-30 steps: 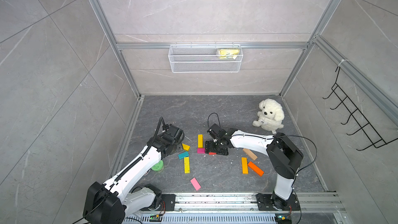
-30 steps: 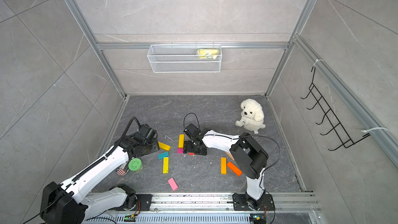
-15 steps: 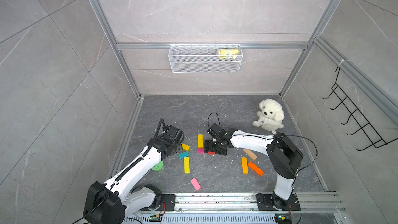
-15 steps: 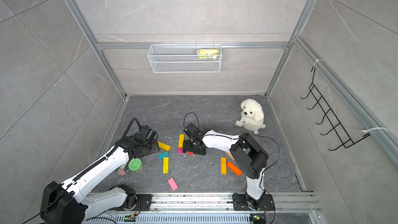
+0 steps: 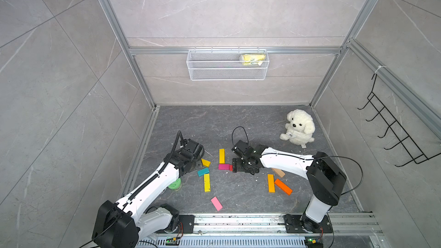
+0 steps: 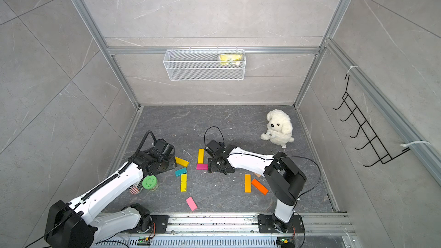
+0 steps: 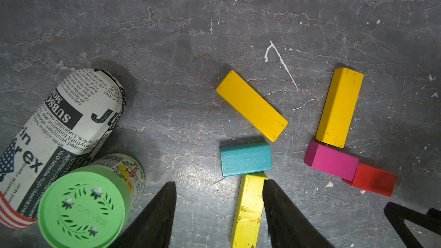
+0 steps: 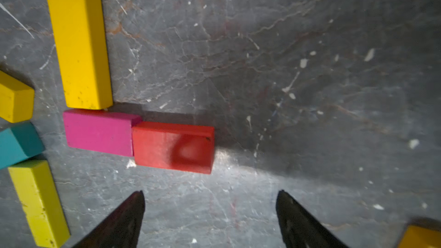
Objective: Assemble the letter h with building blocks
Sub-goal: Assemble the building block at the center of the board.
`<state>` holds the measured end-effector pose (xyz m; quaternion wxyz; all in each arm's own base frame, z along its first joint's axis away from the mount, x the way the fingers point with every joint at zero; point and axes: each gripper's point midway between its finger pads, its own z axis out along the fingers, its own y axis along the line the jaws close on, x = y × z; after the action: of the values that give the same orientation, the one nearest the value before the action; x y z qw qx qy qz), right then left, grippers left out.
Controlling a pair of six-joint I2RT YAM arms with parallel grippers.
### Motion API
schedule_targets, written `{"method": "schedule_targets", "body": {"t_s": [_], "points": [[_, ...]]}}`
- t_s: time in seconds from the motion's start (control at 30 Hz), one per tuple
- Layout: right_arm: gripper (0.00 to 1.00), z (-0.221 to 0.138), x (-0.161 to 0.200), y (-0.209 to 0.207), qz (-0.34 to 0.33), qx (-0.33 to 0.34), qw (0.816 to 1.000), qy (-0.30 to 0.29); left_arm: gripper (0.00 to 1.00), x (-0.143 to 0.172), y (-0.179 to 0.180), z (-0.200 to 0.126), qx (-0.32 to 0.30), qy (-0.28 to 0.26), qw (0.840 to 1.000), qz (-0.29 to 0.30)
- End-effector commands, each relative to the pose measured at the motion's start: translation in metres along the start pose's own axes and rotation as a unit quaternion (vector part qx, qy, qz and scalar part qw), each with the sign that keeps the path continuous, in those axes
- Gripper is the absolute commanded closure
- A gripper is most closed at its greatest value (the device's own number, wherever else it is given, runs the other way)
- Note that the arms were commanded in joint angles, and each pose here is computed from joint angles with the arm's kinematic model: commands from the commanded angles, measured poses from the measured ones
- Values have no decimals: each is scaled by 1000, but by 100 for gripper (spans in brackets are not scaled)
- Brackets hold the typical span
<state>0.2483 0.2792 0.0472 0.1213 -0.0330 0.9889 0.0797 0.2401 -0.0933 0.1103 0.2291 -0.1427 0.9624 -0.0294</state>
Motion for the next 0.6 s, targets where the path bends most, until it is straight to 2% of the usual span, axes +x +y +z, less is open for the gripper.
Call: {"method": "schedule_targets", "body": {"t_s": [0.0,0.2,0.4,0.57], "points": [[11,2,12,-15,-43,53,998,-3,37,5,0,8,3,9,1000,-3],[11,10,15,-9,-53,66,996,0,36,30,-7,18,18,50,999,-1],[11,0,12,-1,-55,51,997,-5,33,74,-23,23,26,107,992,59],[11,-23,8,-5,-48,46,997,-24,26,109,-43,29,12,162,977,135]]}}
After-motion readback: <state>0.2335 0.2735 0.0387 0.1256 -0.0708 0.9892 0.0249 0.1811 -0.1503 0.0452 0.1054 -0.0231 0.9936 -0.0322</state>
